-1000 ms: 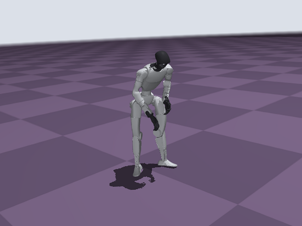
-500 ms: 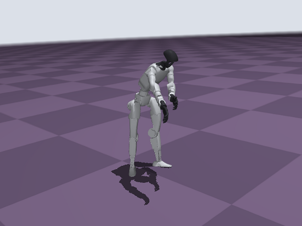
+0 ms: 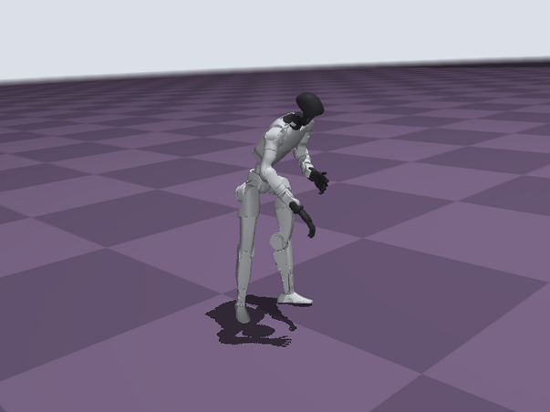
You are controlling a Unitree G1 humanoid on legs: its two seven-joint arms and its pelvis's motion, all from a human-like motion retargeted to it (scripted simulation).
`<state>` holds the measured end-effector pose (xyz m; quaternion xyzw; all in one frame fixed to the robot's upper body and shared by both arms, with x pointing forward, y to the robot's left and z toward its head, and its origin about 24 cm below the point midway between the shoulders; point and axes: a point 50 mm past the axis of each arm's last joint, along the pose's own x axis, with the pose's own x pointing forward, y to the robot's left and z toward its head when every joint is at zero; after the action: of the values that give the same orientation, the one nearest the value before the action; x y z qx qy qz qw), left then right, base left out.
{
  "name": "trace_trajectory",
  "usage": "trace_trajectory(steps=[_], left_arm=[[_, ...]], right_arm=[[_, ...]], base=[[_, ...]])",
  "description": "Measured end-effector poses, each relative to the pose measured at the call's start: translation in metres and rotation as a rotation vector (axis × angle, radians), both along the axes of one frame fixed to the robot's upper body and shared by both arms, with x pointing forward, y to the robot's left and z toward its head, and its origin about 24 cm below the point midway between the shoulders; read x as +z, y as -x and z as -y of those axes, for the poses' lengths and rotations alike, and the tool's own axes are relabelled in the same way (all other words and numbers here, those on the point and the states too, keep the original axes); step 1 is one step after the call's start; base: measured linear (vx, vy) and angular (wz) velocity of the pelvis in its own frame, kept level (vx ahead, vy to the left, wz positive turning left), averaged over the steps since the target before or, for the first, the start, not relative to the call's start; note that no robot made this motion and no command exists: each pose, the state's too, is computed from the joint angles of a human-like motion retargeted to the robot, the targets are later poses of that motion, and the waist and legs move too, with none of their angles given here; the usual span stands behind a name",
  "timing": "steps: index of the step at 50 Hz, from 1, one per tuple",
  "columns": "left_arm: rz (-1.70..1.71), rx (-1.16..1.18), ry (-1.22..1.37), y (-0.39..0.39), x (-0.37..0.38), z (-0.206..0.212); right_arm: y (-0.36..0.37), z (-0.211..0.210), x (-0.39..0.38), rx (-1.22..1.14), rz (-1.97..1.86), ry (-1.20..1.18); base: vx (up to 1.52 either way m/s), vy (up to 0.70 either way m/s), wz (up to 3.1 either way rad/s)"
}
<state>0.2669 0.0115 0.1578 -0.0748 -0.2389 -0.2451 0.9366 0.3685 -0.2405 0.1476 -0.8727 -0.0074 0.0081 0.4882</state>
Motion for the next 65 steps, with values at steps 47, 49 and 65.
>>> trace_trajectory(steps=[47, 49, 65], left_arm=[[-0.26, -0.03, -0.065, -0.074, 0.066, 0.1], [-0.242, 0.016, -0.144, -0.083, 0.076, 0.103], [-0.516, 0.111, -0.034, -0.016, -0.109, -0.053]], right_arm=[[-0.032, 0.053, 0.149, -0.387, 0.09, 0.338], [-0.03, 0.056, 0.158, -0.412, 0.096, 0.387], [-0.009, -0.06, -0.071, 0.011, -0.304, 0.237]], base=[[-0.01, -0.01, -0.02], [0.0, 0.0, 0.0], [0.08, 0.02, 0.03]])
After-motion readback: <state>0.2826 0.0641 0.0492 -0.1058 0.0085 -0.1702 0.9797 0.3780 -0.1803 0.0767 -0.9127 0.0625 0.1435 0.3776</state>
